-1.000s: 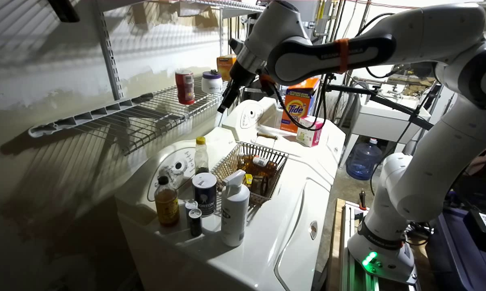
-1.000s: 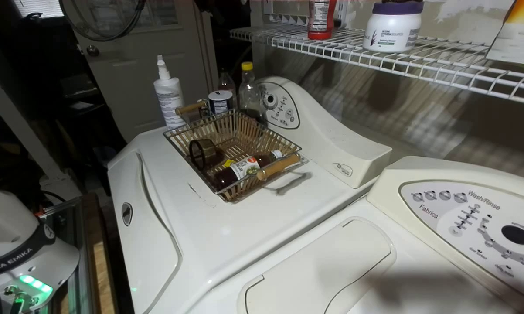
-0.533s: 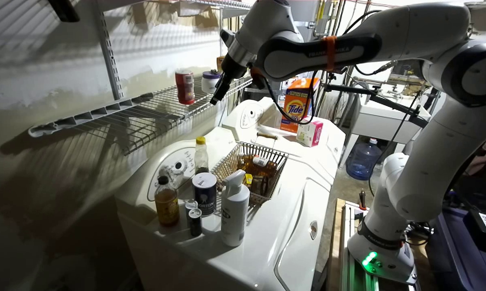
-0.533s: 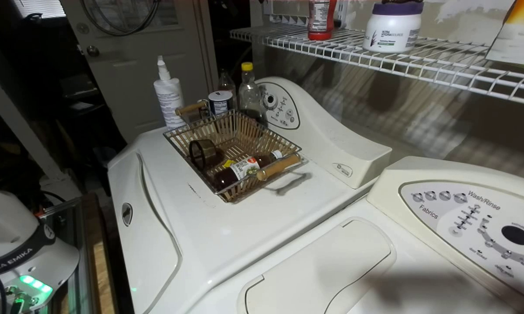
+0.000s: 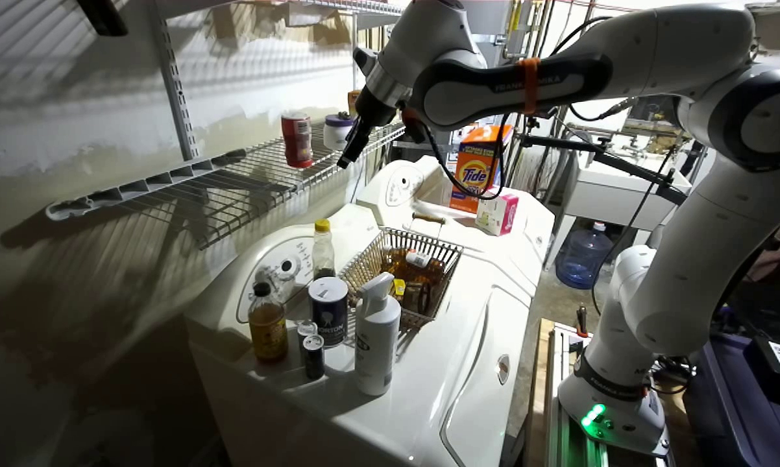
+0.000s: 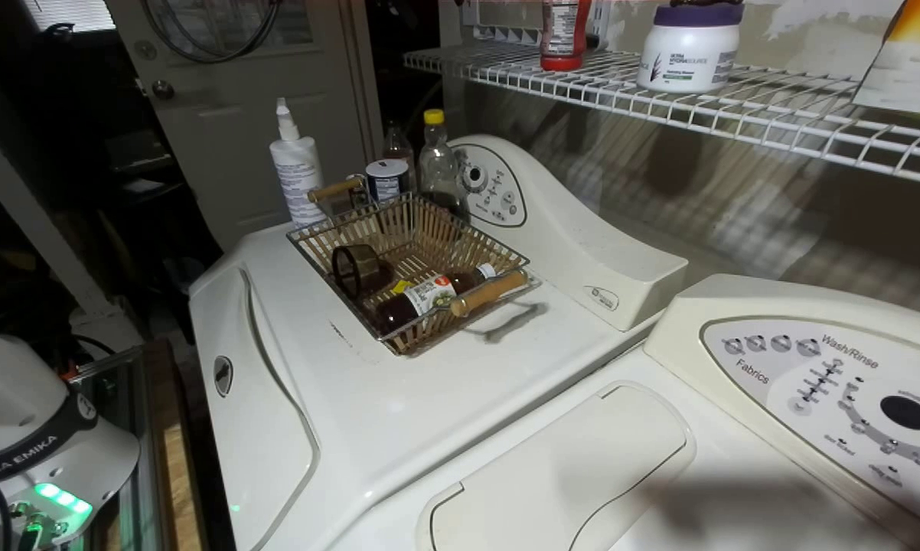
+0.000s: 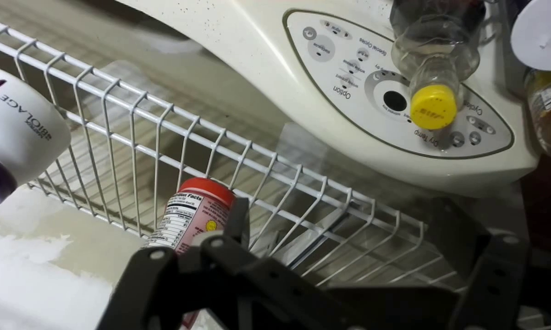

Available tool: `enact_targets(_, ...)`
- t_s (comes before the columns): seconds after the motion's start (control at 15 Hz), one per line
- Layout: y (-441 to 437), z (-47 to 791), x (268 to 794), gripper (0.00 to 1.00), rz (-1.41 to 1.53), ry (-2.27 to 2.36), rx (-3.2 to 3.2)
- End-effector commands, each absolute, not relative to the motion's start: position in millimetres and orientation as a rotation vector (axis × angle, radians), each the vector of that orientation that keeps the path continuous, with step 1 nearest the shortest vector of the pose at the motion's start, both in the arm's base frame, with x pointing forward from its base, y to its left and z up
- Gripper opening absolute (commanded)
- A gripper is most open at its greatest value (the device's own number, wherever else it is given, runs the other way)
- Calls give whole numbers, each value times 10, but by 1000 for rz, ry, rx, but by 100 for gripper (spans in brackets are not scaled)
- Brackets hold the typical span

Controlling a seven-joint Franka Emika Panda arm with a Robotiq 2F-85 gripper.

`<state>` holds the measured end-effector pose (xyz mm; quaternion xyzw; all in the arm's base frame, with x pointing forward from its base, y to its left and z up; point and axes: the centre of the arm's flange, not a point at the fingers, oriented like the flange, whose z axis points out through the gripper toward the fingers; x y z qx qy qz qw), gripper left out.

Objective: Put the red bottle upright

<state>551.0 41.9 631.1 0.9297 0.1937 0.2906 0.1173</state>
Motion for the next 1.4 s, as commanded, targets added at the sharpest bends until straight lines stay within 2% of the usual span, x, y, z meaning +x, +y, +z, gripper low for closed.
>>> enact_targets(0.0,419,6311,5510,100,850,567,2721)
enact_targets(0.2,353,6287,5627,100,849,533,2744)
enact_targets(0.93,139,6163,6587,100,863,427,2844)
enact_targets(1.33,19,6274,6832,100,918,336,2822)
